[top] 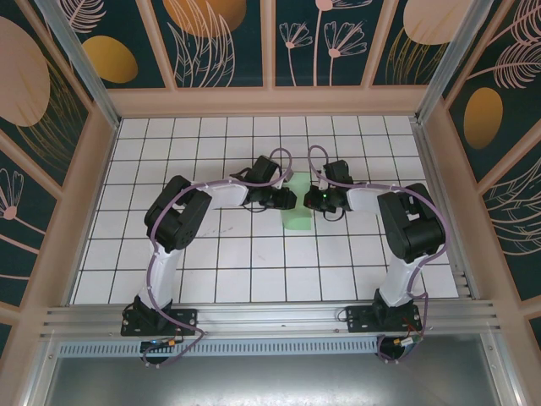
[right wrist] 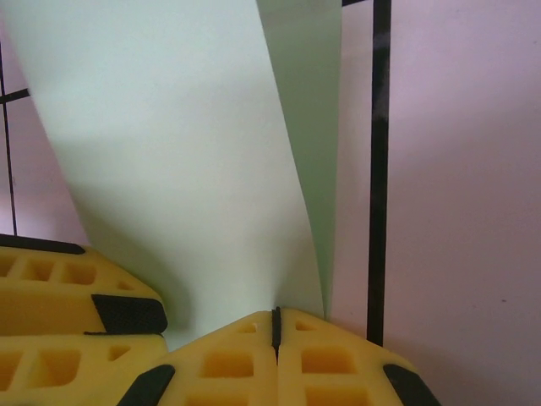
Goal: Fold a paper plane with a square sheet of paper (fold left side to right side)
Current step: Hold the square sheet of paper at the center of the table, then first fold the square sheet of paper in half at the center of the table.
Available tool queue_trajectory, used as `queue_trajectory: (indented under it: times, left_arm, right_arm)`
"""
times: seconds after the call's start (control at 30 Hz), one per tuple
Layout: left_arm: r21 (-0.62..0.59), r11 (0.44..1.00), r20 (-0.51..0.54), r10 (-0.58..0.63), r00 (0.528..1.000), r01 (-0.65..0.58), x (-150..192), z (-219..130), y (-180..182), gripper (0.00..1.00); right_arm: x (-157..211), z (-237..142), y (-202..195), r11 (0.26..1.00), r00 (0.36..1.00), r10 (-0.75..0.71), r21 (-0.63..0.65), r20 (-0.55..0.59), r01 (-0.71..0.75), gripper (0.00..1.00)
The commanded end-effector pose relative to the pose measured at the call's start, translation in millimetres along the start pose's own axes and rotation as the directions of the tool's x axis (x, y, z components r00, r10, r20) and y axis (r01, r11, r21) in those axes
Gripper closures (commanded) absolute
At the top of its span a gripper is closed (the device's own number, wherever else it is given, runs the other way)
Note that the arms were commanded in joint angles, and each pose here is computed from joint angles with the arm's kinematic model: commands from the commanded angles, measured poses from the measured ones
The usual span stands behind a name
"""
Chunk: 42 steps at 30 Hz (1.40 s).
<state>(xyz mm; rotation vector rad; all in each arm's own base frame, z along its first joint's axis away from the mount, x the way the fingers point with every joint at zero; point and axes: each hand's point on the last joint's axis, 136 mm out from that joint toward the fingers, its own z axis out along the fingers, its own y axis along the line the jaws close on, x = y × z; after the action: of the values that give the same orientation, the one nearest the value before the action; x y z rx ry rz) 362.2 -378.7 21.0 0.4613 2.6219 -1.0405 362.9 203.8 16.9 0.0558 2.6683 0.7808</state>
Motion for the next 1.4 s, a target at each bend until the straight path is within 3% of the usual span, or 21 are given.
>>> queue_trajectory:
  times: [0.0, 0.4, 0.67, 1.1, 1.37]
  left_arm:
    - [-0.033, 0.999, -0.046, -0.015, 0.999, 0.014, 19, 2, 14, 0.76]
    - [-0.079, 0.996, -0.067, -0.036, 0.997, 0.031, 31, 6, 28, 0.76]
    - [-0.079, 0.996, -0.065, -0.039, 0.997, 0.034, 30, 6, 28, 0.76]
    - [-0.087, 0.996, -0.071, 0.021, 0.997, -0.027, 36, -3, 25, 0.77]
    - [-0.061, 0.995, -0.126, 0.076, 0.989, -0.084, 68, -9, 14, 0.78]
  right_arm:
    - [34, 8, -27, 0.994, 0.994, 0.034, 0.110, -0.108, -0.022, 0.99]
    - [-34, -27, 29, 0.994, 0.996, -0.026, -0.101, 0.089, 0.035, 0.99]
    - [-41, 0, 45, 0.982, 0.998, -0.028, -0.183, 0.058, 0.038, 0.99]
    - [-21, 33, 8, 0.999, 0.998, 0.039, -0.032, -0.056, -0.040, 0.99]
    - [-10, 34, -2, 0.998, 0.995, 0.060, -0.004, -0.078, -0.060, 1.00]
